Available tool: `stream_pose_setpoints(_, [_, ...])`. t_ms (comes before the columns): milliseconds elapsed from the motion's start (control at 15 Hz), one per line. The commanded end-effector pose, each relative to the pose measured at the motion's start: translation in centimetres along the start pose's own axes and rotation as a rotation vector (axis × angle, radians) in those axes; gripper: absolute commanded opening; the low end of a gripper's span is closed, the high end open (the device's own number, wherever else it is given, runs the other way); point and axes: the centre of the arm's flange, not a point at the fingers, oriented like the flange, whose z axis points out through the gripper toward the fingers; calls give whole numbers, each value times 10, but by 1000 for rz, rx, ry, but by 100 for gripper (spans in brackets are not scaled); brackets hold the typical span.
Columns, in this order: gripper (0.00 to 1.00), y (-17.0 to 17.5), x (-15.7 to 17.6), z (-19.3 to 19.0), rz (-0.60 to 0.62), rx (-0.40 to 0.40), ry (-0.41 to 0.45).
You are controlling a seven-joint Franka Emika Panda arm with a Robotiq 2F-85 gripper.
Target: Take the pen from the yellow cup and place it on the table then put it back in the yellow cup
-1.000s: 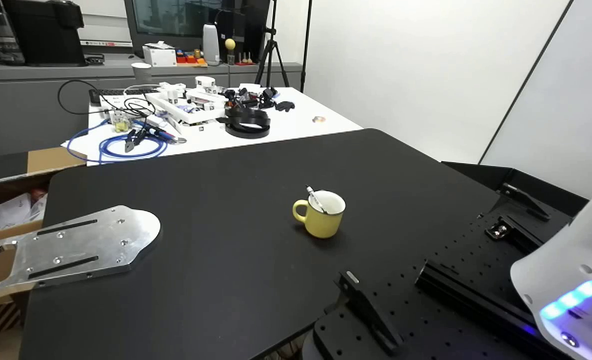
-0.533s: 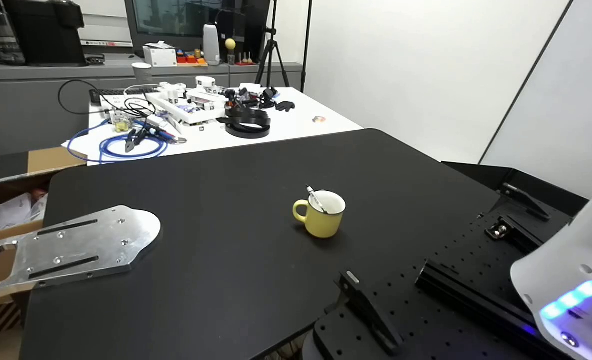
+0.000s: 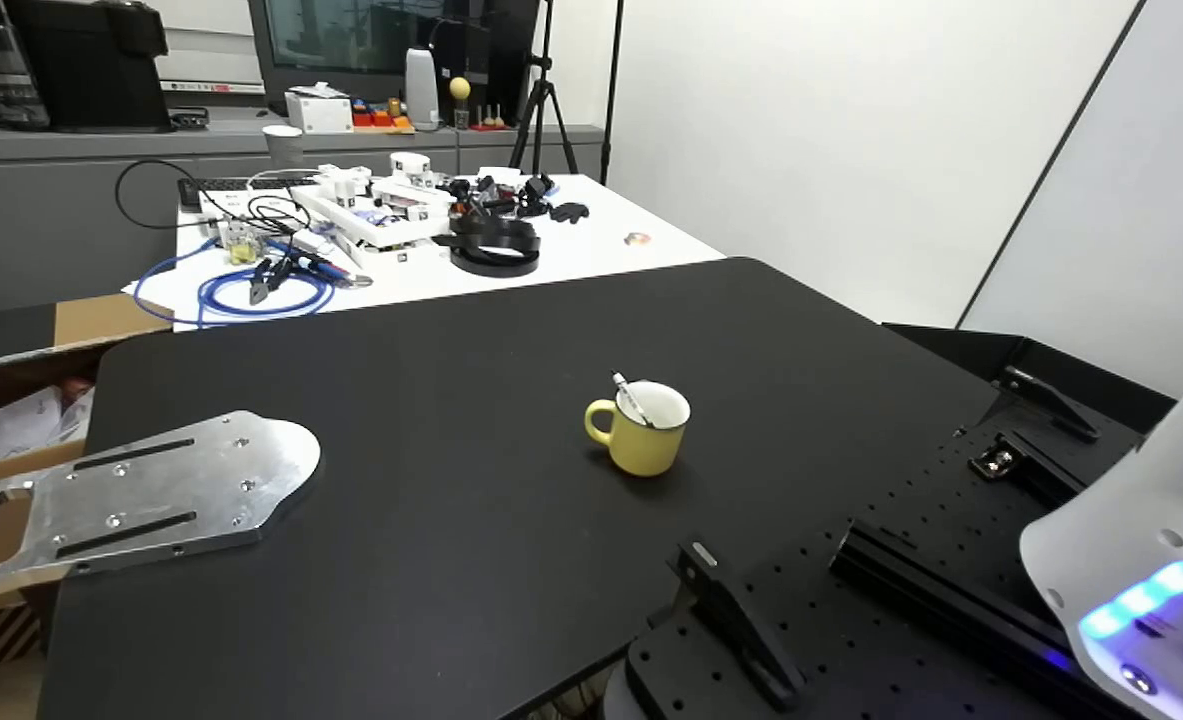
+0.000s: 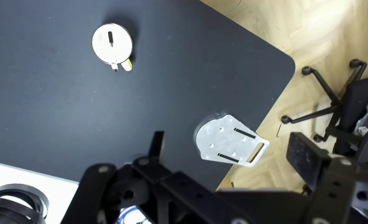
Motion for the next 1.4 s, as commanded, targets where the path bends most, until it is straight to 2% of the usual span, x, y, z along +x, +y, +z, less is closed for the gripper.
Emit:
stream_pose_setpoints(0, [100,32,42,4,-107,-20,-130])
stream_pose_setpoints(333, [100,80,85,37,-73,-120,-365])
stream_pose_setpoints(533, [100,103,110,54,-91,-150,-520])
stream_pose_setpoints(667, [100,112,126,66,-108,-159,-587])
stream_pose_setpoints(800, [100,116,141,81,-135,-175,-590])
stream_pose_setpoints(1067, [100,108,157,111,-135,-142,-458])
stream_pose_setpoints(1333, [100,95,148,134,-110,-67,-324])
